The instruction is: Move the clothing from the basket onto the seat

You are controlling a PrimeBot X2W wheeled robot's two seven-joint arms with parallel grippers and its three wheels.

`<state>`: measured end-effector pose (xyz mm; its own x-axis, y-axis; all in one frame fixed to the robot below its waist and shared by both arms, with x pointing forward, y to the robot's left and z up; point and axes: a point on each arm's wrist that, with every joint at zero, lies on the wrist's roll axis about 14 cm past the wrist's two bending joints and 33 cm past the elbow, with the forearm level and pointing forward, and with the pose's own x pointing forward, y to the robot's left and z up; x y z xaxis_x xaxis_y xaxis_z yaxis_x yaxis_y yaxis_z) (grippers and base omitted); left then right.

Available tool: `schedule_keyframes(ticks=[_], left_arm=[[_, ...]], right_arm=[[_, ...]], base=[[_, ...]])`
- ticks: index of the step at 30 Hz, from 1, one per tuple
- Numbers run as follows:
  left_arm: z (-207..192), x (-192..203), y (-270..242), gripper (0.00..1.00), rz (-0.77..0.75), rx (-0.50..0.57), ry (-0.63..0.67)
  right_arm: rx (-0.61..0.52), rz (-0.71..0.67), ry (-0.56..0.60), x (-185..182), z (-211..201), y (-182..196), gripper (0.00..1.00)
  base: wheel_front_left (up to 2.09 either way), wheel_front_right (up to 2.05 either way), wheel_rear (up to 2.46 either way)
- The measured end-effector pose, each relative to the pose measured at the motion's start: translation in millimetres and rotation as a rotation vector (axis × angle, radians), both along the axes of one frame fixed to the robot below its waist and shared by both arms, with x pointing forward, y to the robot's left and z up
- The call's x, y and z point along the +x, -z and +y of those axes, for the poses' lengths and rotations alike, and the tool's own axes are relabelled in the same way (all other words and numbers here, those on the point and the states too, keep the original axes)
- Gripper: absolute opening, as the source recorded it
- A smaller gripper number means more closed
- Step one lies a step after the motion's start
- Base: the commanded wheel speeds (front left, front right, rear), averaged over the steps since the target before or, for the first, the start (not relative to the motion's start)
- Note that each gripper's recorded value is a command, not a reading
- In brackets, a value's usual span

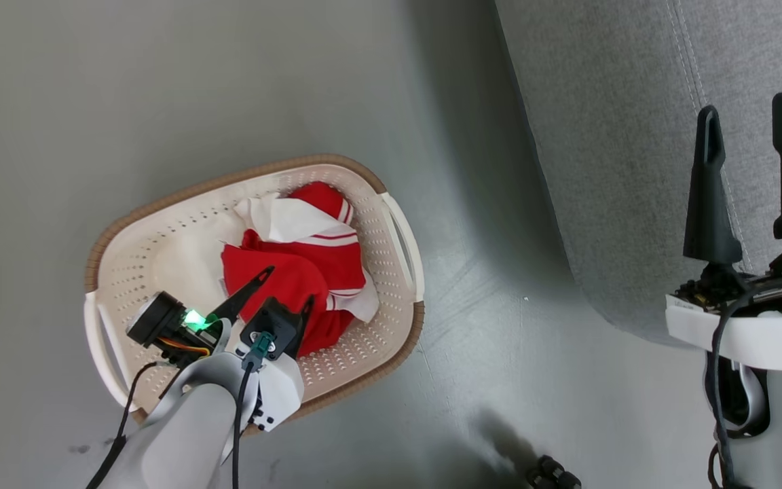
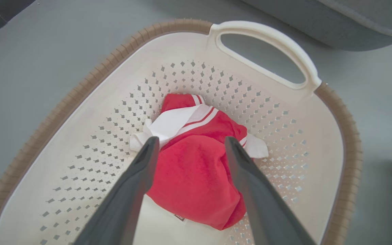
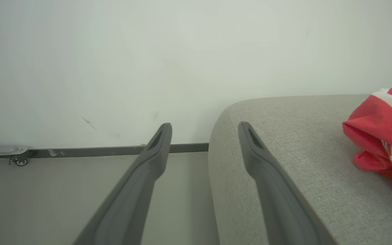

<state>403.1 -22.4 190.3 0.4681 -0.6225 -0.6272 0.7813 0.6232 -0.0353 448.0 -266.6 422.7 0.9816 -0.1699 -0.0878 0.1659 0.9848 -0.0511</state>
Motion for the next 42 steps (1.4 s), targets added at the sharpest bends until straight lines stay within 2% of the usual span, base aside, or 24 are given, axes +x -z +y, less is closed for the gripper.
schedule_keyframes(ticks=[22, 34, 35, 36, 39, 42], left_arm=[[-11, -25, 65, 1.00, 0.132, 0.058, 0.102], [0, -4, 92, 1.00, 0.102, 0.138, 0.042], [0, -5, 94, 0.91, 0.107, 0.141, 0.042], [0, -6, 96, 0.48, 0.113, 0.143, 0.043], [0, -9, 99, 0.00, 0.122, 0.149, 0.040], [-5, -10, 97, 0.00, 0.123, 0.138, 0.036]], right_arm=[[-0.015, 0.042, 0.046, 8, -21, 20, 1.00], [-0.032, 0.063, 0.049, 13, -26, 29, 1.00], [-0.034, 0.060, 0.046, 15, -26, 29, 1.00], [-0.035, 0.059, 0.045, 16, -26, 30, 1.00], [-0.038, 0.058, 0.044, 18, -26, 31, 1.00], [-0.036, 0.056, 0.042, 20, -26, 31, 1.00]], base=[[0.00, 0.00, 0.00], [0.00, 0.00, 0.00], [0.00, 0.00, 0.00], [0.00, 0.00, 0.00], [0.00, 0.00, 0.00], [0.00, 0.00, 0.00]])
